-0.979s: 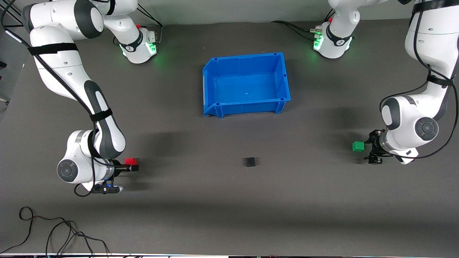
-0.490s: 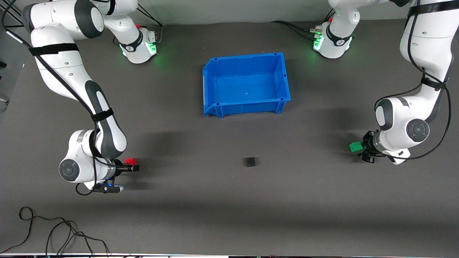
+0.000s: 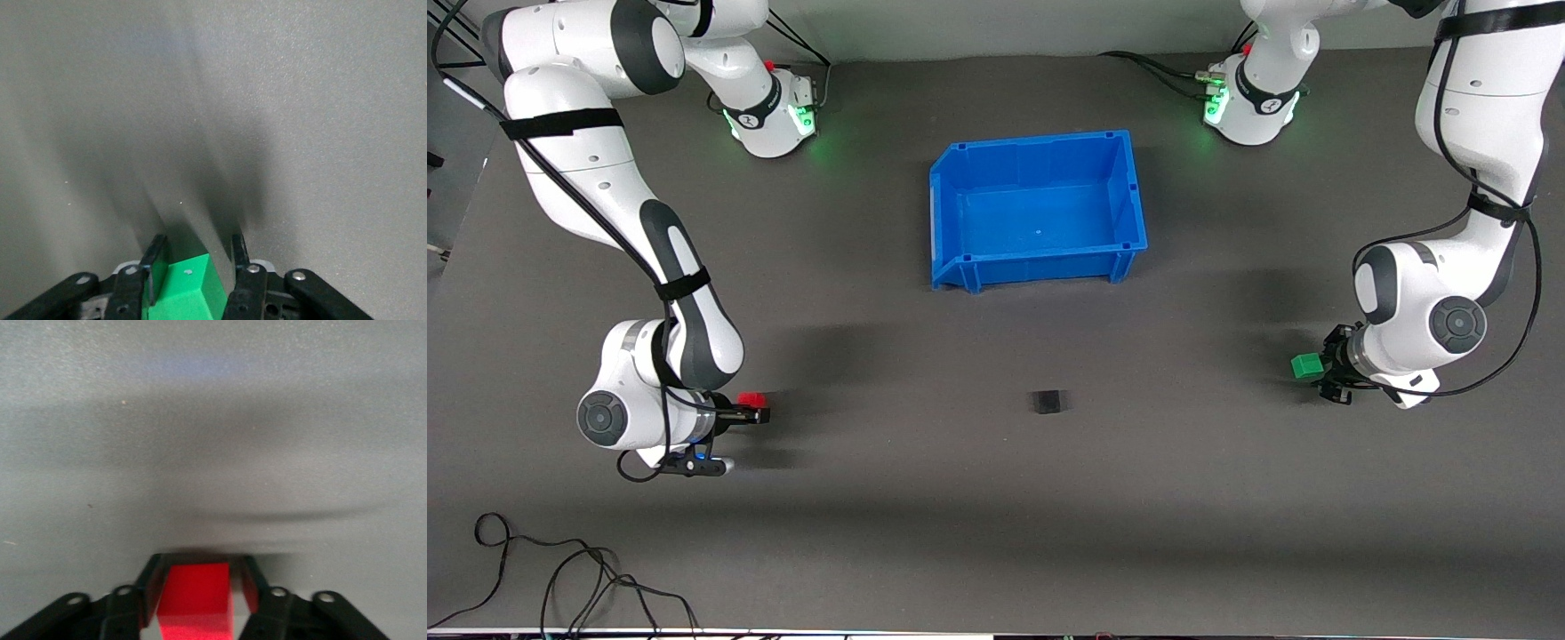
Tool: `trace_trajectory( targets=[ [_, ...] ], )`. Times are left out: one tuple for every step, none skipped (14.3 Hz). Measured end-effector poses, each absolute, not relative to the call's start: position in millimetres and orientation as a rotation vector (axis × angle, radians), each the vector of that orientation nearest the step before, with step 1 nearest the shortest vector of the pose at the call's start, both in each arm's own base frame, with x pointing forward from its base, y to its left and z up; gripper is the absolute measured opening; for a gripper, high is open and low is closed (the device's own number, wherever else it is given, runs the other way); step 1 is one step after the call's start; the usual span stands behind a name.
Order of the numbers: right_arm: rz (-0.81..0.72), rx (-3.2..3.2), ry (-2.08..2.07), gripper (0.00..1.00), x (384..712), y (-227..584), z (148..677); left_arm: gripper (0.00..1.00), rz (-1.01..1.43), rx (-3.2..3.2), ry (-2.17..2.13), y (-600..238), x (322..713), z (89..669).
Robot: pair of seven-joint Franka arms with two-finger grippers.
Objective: Attach green and red cubes to black cube
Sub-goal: 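Lower and close the right gripper on the red cube while the left gripper grasps green, then carry the red cube with the right gripper while the left gripper carries green toward black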
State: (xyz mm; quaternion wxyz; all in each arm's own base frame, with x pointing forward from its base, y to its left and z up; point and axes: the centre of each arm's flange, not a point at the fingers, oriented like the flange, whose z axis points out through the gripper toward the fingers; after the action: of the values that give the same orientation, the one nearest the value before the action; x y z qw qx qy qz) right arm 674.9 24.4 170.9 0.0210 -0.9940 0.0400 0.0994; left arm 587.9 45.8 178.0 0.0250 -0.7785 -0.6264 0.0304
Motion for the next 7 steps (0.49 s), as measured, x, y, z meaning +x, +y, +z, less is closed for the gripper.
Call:
trace_trajectory(
  targets=[
    [0.304,-3.082,0.126,0.41,675,25,173,0.56,0.104,-2.404,-1.934,46,587,179],
    [0.304,-3.082,0.128,0.40,675,25,174,0.56,0.108,-2.402,-1.933,46,587,180],
    [0.303,-3.082,0.135,0.40,675,25,174,0.63,0.114,-2.399,-1.930,46,587,182],
    [0.303,-3.082,0.153,0.40,675,25,174,0.72,0.120,-2.397,-1.928,46,587,185],
    [0.301,-3.082,0.178,0.40,675,25,175,0.81,0.126,-2.393,-1.927,46,586,188],
    [0.297,-3.082,0.209,0.40,676,25,175,0.88,0.126,-2.389,-1.932,46,586,190],
    [0.288,-3.078,0.268,0.40,677,26,176,0.89,0.128,-2.375,-1.946,46,586,190]
  ],
)
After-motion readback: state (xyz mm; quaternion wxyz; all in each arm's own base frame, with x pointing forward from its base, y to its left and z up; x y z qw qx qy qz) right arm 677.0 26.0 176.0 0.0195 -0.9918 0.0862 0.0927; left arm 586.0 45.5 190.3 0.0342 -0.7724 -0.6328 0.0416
